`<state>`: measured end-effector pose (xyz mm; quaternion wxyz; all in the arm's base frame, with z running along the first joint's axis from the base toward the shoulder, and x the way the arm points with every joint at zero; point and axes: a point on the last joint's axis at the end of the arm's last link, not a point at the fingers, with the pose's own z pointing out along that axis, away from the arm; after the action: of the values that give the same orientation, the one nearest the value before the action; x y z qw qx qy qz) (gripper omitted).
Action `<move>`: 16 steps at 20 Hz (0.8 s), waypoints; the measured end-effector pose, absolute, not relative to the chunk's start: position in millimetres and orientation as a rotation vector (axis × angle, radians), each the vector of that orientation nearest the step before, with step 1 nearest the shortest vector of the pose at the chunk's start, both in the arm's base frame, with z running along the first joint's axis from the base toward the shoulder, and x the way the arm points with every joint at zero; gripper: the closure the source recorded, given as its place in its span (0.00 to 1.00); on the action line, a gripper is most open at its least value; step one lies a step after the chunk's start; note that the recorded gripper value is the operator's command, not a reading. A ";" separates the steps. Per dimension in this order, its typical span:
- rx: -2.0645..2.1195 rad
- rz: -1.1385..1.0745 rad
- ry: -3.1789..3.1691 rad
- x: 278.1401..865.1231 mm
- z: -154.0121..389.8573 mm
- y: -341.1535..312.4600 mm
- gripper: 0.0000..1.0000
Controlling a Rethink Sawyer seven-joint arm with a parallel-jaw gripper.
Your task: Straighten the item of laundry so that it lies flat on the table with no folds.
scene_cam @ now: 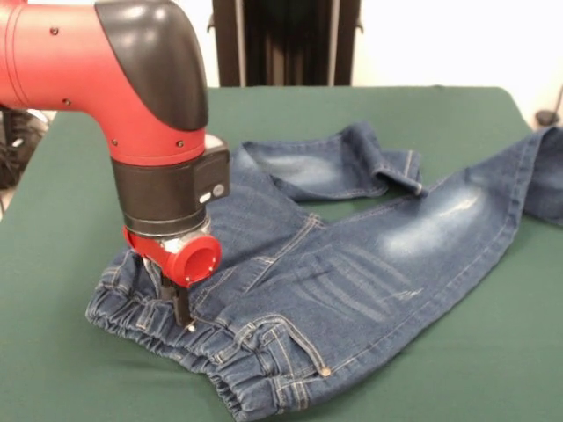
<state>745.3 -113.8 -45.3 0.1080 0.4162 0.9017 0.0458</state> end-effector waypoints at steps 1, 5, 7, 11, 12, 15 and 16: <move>1.222 0.133 2.652 746.1 -45.3 -113.9 1.00; 1.220 0.132 2.649 747.5 -45.5 -114.5 1.00; 1.221 0.134 2.648 747.7 -45.3 -114.7 1.00; 1.222 0.137 2.646 748.1 -45.1 -115.5 1.00; 1.222 0.138 2.646 748.1 -45.1 -115.6 1.00; 1.219 0.138 2.646 748.3 -45.1 -115.6 1.00; 1.219 0.138 2.646 748.3 -45.1 -115.7 1.00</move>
<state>748.3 -115.7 -45.1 0.1123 0.4152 0.9015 0.0470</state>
